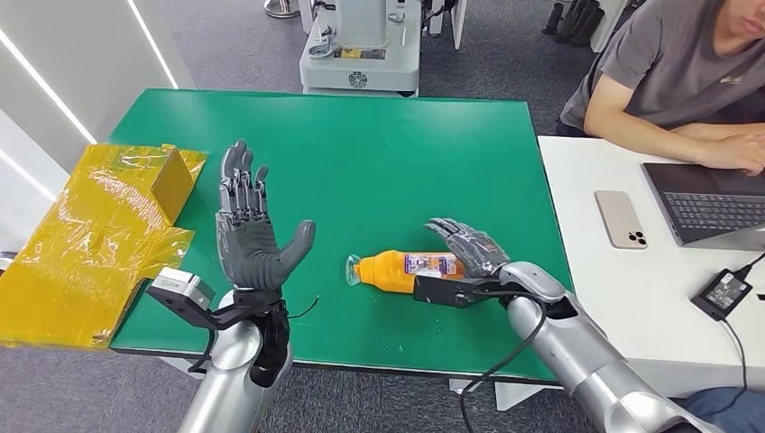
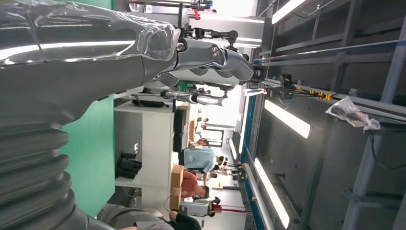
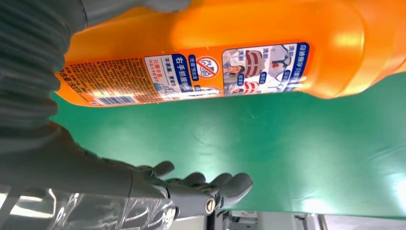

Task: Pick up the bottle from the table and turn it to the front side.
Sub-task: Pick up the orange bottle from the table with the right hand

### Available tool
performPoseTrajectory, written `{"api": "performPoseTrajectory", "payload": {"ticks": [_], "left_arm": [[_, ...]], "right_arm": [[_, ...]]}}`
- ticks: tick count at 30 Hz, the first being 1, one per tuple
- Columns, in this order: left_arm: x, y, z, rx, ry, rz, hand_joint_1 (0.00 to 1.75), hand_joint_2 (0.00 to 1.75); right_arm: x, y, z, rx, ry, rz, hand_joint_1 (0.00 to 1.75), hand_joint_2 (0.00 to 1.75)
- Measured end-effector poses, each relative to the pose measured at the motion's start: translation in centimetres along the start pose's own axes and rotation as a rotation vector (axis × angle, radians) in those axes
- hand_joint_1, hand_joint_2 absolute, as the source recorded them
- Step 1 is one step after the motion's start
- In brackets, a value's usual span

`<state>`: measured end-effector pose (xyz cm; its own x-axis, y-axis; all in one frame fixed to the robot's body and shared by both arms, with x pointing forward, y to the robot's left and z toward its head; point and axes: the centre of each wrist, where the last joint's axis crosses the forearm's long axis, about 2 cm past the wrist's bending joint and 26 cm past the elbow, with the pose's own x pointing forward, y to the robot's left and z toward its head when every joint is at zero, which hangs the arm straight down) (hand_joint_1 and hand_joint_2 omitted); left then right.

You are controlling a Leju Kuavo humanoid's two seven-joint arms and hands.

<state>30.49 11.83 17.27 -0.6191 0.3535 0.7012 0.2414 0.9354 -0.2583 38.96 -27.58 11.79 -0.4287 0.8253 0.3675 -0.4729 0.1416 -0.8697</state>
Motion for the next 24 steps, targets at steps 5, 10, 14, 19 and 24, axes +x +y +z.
{"api": "performPoseTrajectory", "payload": {"ticks": [5,10,14,19,24], "left_arm": [[0.0,-0.1,0.0,-0.005,0.000,0.002,0.00,1.75],[0.0,-0.1,0.0,-0.004,0.001,0.001,0.00,1.75],[0.0,0.0,0.1,-0.001,0.002,-0.004,0.00,1.75],[0.0,0.0,0.1,0.003,0.010,-0.005,0.00,1.75],[0.0,-0.1,0.3,0.002,0.023,-0.004,0.00,1.75]], "right_arm": [[-0.2,0.1,0.2,0.020,-0.014,-0.016,0.00,1.75],[-0.3,-0.1,0.2,0.026,-0.025,-0.022,0.00,1.75],[-0.4,-0.5,0.2,0.043,-0.008,-0.013,0.00,1.75],[-0.8,-0.6,0.3,0.066,0.056,-0.004,0.00,1.75],[-1.5,-0.2,0.7,0.119,0.109,-0.007,0.00,1.75]]}}
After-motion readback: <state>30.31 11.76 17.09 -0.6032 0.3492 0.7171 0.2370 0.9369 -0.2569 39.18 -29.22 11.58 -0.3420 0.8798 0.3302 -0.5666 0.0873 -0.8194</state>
